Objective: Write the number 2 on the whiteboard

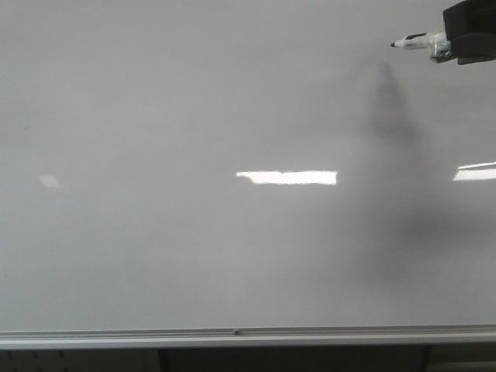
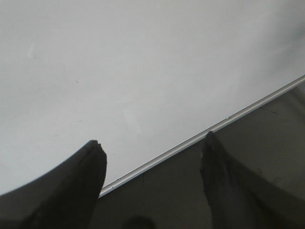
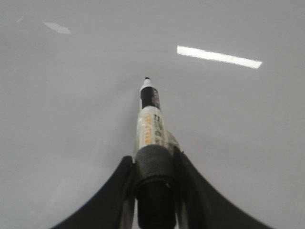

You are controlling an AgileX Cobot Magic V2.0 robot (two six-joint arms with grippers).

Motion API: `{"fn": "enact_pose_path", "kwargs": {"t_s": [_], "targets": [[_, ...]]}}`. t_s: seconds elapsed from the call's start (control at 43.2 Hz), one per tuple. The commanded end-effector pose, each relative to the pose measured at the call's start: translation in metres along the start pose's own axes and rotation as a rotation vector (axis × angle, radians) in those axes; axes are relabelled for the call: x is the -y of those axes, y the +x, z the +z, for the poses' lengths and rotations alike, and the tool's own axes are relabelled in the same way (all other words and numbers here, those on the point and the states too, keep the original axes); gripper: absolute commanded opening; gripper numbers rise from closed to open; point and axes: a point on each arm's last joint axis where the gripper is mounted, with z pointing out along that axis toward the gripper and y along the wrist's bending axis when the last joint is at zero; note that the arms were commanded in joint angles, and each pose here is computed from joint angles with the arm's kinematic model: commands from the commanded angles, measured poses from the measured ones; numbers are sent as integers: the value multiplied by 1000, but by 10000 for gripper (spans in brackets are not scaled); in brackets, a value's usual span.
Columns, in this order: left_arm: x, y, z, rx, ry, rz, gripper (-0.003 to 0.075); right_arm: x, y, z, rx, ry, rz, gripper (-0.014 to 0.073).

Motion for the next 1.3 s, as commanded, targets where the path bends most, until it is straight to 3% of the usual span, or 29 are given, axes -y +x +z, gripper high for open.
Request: {"fn": "enact_pose_path", "kwargs": {"t_s": [0.0,0.439,0.648,0.786,0.971,1.272], "targets": [[0,-11,-5,81,4,-5,426,3,-19,2,134,33,-20,27],[0,-11,-5,82,4,-5,426,11,-18,12,114,66,-25,27],[0,-11,-5,82,4,-5,426,26,-4,13,-27,93,-4,27],[0,-11,-5,82,4,-5,426,20,3,13,-107,52,-1,27],[0,-11,-5,82,4,-5,426,7,1,13,-90,7,-17,27],[0,-11,-5,82,4,-5,426,7,2,13,-92,7,-18,27]]}}
